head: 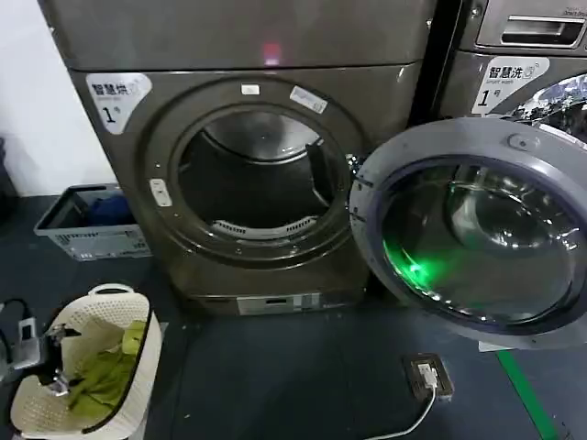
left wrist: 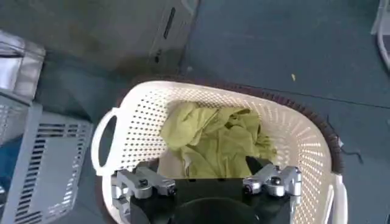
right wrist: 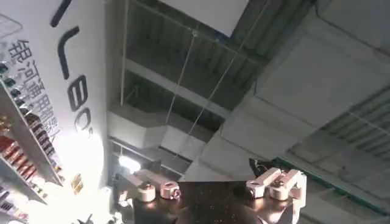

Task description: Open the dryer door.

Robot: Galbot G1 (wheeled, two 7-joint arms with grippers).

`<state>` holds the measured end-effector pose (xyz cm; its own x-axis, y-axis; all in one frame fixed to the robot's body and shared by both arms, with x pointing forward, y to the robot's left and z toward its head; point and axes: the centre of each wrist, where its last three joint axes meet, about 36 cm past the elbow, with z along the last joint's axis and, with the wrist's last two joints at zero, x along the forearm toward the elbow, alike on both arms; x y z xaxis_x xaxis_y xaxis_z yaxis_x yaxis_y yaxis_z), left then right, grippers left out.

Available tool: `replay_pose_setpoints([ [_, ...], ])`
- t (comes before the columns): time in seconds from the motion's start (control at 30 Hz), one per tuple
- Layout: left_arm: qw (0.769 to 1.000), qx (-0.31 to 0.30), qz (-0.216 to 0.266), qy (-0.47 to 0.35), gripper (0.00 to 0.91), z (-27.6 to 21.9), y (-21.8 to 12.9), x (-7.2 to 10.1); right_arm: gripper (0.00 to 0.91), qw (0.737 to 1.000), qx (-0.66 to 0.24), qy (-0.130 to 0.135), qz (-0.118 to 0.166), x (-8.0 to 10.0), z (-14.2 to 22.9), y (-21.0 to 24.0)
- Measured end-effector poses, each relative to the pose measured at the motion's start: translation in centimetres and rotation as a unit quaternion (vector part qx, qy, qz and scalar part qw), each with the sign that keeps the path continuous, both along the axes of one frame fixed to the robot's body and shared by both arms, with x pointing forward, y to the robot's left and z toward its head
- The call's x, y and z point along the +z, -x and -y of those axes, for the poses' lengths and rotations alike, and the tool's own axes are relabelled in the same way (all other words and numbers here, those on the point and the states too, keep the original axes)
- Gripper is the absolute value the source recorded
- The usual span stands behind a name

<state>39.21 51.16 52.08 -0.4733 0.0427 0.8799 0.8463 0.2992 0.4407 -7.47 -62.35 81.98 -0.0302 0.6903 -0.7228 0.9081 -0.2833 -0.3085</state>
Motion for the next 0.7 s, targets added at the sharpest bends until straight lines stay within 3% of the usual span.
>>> replay_pose_setpoints([
  [0.7, 1.000, 0.009, -0.017, -0.019, 0.907, -0.53, 0.29, 0.27, 0.907, 1.000, 0.000, 0.003, 0.004, 0.44, -0.03, 0.22],
])
